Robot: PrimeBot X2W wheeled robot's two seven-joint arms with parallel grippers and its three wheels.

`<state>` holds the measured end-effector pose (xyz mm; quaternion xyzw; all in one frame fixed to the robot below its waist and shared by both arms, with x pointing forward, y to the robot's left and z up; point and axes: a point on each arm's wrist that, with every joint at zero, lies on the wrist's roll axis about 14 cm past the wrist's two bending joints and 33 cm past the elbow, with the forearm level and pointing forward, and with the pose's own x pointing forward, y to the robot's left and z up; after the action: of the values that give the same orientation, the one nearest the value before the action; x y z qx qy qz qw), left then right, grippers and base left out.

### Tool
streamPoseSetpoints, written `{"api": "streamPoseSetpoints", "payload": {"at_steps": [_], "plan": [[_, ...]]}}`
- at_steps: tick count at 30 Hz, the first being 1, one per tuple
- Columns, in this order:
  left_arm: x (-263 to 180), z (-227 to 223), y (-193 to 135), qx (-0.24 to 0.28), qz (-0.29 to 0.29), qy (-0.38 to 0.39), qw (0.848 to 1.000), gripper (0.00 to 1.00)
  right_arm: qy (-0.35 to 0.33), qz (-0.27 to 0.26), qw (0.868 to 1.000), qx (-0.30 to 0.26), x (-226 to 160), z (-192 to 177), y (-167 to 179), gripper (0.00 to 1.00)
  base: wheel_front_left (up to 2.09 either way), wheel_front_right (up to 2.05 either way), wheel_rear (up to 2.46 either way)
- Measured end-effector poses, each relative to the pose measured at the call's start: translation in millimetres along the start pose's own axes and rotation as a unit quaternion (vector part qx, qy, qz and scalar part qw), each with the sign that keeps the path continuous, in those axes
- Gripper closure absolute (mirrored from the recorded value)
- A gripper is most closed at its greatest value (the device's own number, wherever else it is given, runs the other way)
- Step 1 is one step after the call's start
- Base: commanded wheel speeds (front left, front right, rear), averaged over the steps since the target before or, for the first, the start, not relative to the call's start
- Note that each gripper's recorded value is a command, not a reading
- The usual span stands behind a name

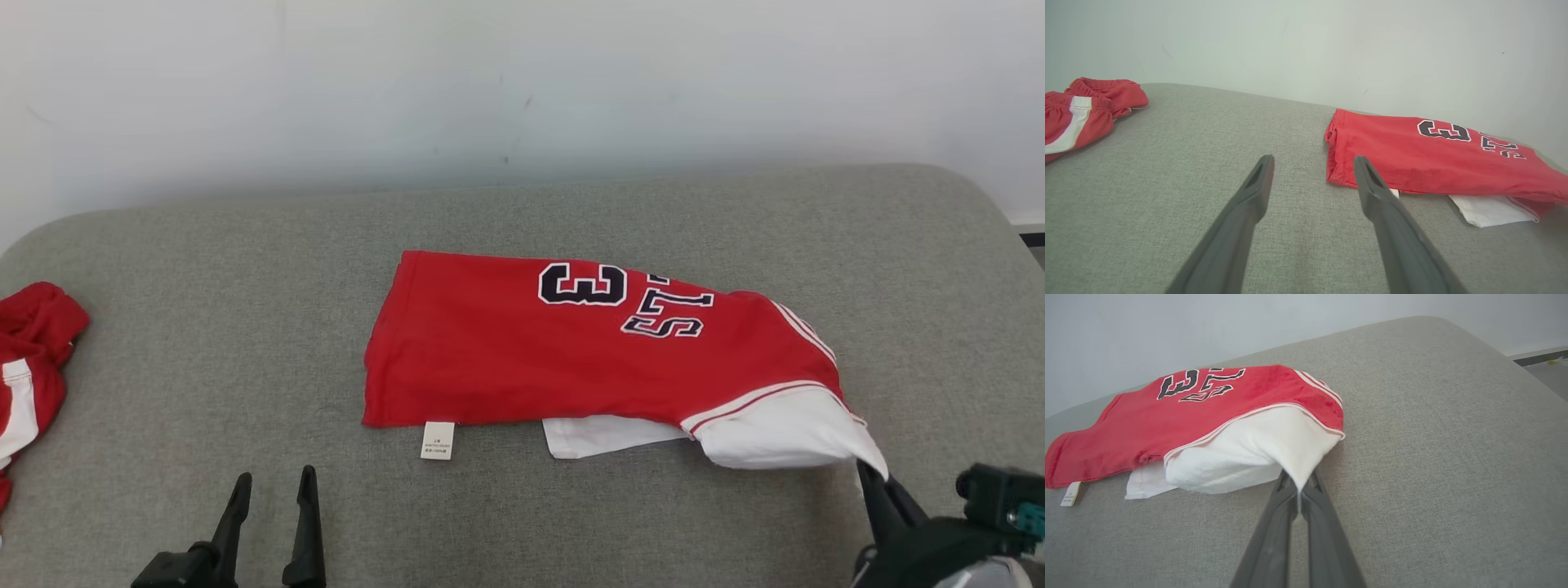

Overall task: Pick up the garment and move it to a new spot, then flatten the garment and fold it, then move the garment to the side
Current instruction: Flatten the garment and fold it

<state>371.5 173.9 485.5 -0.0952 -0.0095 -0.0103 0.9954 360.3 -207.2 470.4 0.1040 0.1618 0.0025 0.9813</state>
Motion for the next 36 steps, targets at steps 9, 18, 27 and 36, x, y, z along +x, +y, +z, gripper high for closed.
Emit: {"api": "streamPoseSetpoints", "payload": {"at_steps": [9, 18, 27, 36], "plan": [[5, 0, 3, 0.000, 0.002, 0.000, 1.000, 0.00, 0.146, -0.048, 0.988, -0.031, -16, -66, -27, 1.00, 0.00, 0.00, 0.00], [0, 1, 8, 0.003, 0.009, -0.001, 1.000, 0.00, 0.052, -0.076, 0.992, -0.085, 0, -30, -41, 0.00, 0.00, 0.00, 0.00], [-1, -1, 0, 0.008, -0.005, 0.003, 1.000, 0.00, -0.075, -0.064, 0.988, -0.118, -5, 19, -28, 0.00, 0.00, 0.00, 0.00], [12, -4, -16, 0.008, -0.028, 0.008, 1.000, 0.00, -0.160, 0.010, 0.980, -0.121, -7, 26, 18, 0.00, 0.00, 0.00, 0.00]]}}
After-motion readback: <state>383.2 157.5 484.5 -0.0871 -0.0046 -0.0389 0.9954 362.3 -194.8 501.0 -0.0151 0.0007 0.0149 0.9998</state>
